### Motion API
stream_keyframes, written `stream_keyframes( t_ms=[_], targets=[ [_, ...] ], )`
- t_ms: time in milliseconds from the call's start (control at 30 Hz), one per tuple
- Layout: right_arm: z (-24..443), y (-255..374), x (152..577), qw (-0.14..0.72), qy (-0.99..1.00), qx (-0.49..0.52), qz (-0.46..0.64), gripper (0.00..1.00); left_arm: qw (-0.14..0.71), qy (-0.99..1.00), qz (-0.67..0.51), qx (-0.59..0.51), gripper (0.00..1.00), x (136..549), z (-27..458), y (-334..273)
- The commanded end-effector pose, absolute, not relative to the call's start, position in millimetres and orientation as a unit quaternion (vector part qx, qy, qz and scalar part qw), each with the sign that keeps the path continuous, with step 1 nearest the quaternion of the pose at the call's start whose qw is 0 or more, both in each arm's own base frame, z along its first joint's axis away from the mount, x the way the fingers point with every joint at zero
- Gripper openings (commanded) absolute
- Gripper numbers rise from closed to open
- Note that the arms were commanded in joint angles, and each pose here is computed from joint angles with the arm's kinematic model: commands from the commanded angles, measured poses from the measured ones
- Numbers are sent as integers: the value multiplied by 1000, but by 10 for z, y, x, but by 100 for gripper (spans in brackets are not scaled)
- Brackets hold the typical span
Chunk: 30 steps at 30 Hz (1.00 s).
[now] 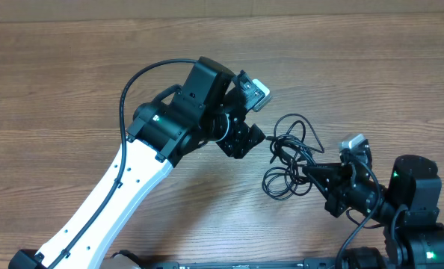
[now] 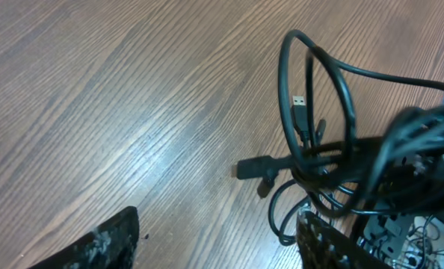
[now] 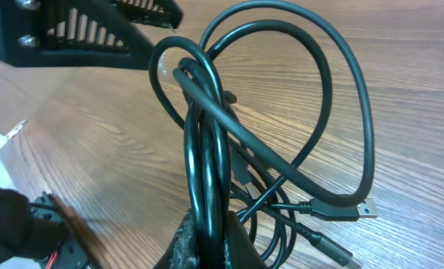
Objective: Untangle cables
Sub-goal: 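Pull the grippers apart, left gripper moving up-left to separate strands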
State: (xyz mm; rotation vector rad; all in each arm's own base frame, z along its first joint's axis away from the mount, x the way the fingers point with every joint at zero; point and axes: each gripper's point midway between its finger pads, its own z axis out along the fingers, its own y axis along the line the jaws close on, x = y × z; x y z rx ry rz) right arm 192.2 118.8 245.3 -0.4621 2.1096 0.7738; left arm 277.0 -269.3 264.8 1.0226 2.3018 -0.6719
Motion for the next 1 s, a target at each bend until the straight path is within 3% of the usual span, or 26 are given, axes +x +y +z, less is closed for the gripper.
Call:
stream_keyframes(
  t_ms=[0,167,333,600,767,967],
  targets=[
    [2397,1017,2057,411,861,-105,280,4,277,840,-278,375,70,2681,2876,-2743],
    [2526,975,2183,418,854,-16,310,4,266,819,-330,387,67,2557,2974,-2873],
    [2658,988,2252,419,838,40,348,4,266,817,-369,354,72,2566,3100,-2978],
    [2796,1109,2227,415,820,31,393,4,288,807,-360,370,78,2526,3133,-3190],
    [2794,1114,2221,405,819,46,403,4,297,867,-280,287,77,2827,2839,-3152],
    [2870,1188,2188,405,810,25,423,4,287,879,-279,260,77,2956,2687,-3236]
  ],
)
